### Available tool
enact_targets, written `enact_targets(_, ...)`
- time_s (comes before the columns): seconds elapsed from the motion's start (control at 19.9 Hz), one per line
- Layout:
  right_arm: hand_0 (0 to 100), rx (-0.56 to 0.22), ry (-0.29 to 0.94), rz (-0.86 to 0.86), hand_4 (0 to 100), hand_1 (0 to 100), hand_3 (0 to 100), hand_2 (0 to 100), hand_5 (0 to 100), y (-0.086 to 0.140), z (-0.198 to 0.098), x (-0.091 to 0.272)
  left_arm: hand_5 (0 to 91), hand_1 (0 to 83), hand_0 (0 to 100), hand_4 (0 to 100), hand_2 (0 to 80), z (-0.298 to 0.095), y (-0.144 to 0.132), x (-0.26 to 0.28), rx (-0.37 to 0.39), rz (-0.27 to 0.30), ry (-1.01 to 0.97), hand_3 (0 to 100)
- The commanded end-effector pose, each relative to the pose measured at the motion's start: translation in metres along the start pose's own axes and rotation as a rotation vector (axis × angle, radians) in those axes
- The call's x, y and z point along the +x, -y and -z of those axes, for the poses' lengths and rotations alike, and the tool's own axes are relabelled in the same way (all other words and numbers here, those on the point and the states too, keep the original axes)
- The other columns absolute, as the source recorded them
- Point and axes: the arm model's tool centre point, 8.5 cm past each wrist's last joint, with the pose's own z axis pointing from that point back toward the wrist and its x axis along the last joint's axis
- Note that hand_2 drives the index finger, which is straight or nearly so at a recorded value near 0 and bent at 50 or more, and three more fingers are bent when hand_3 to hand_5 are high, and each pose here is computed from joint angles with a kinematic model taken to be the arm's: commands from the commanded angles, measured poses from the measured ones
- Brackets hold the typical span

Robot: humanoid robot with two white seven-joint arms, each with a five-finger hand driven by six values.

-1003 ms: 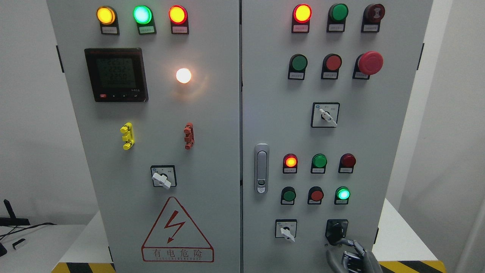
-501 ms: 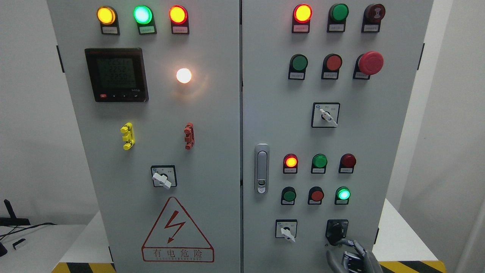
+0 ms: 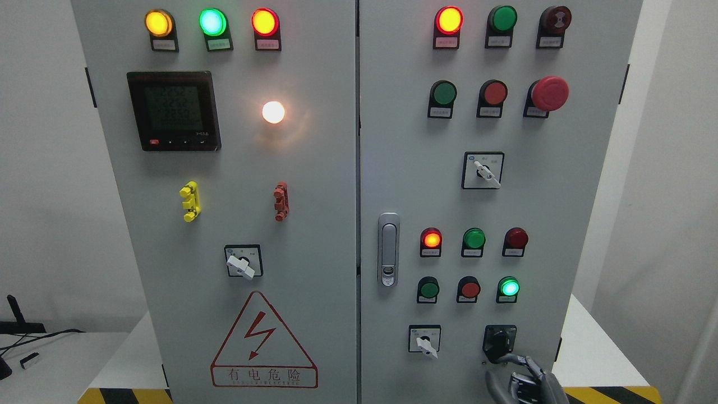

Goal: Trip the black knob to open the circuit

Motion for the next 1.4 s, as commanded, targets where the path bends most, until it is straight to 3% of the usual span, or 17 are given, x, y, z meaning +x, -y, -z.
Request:
enact_targets(0.0, 36, -0.003, -0.008, -0.007, 100, 72, 100, 39, 94, 0.002, -0.001, -0.002, 0.0, 38.9, 12, 0, 0.0, 0.0, 0.0, 0.0, -0.005, 0.03, 0.001, 0)
enact_targets(1.15, 37, -0.029, -0.015, -0.016, 100, 72, 100, 40, 94, 0.021, -0.006, -0.006, 0.0, 38.9, 12, 0, 0.0, 0.0, 0.0, 0.0, -0.005, 0.03, 0.001, 0)
enact_targets(1.2, 37, -0.034, -0.016, -0.011, 100, 72, 100, 40, 94, 0.022, -0.007, -0.006, 0.0, 38.9, 12, 0, 0.0, 0.0, 0.001, 0.0, -0.006, 0.03, 0.001, 0)
enact_targets(1.35, 52, -0.056, -0.015, -0.009, 98, 74, 100, 39, 92, 0.03, -0.01, -0.005, 0.0, 38.9, 12, 0, 0.0, 0.0, 0.0, 0.0, -0.005, 0.03, 0.001, 0)
